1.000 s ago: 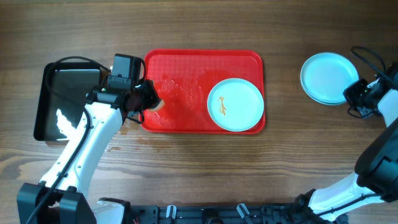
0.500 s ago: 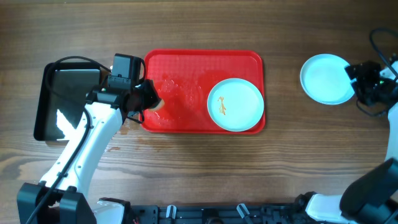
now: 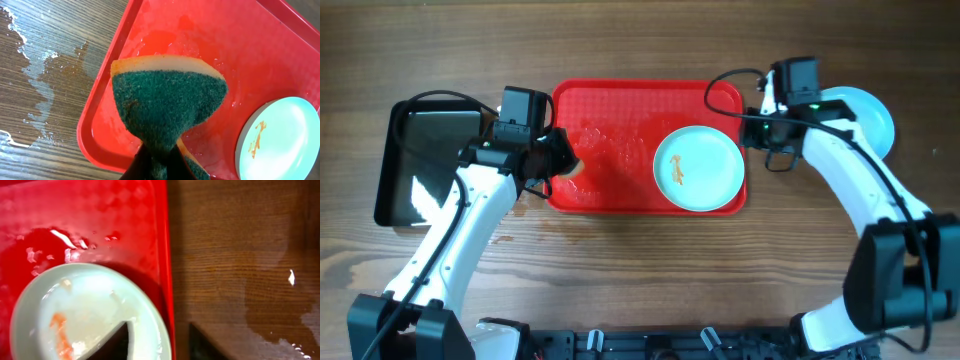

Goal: Clean dirty plates on tray and stack at the side
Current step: 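Reach the right gripper to the rim of the last plate on the tray, then grip the last plate's rim and slide it left toward the sponge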

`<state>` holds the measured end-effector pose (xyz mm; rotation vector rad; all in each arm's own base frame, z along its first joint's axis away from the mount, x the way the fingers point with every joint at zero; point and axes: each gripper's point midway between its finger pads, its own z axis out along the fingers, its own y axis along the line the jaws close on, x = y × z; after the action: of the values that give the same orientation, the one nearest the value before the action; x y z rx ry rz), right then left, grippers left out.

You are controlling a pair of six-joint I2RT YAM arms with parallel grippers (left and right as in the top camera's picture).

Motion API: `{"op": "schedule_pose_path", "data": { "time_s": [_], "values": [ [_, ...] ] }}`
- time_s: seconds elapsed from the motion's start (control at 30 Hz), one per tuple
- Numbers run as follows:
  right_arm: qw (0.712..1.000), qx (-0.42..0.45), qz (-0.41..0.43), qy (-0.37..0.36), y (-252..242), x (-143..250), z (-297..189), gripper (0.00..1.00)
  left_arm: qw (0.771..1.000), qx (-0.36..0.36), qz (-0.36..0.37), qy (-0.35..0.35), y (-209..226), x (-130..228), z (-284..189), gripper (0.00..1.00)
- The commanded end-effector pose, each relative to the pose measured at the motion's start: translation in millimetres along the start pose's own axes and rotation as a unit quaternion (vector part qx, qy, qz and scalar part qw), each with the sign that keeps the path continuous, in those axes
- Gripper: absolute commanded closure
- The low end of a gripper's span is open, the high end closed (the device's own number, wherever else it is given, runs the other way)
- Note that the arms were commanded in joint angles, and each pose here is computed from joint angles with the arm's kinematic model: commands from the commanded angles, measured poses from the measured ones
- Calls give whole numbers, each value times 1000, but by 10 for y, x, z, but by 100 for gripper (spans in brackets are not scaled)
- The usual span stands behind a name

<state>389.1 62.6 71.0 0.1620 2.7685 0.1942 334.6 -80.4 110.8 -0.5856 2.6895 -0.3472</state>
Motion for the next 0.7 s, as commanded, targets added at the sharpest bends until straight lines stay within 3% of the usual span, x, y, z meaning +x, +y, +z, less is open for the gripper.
{"op": "schedule_pose_path", "data": {
  "time_s": [0.0,0.23,0.33,0.43,0.67],
  "values": [
    [999,24,-19,42,-94,173,287,74,1000,0,-5,9,14,32,35,96],
    [992,-10,-45,120,-21,523,602,69,1000,0,-5,8,12,31,35,96],
    [991,-9,-45,125,-21,545,599,69,1000,0,-5,8,12,31,35,96],
    [990,6,-44,133,-74,586,580,77,1000,0,-5,8,12,31,35,96],
    [989,69,-27,132,-228,429,363,69,1000,0,-5,8,12,31,35,96]
  ]
}}
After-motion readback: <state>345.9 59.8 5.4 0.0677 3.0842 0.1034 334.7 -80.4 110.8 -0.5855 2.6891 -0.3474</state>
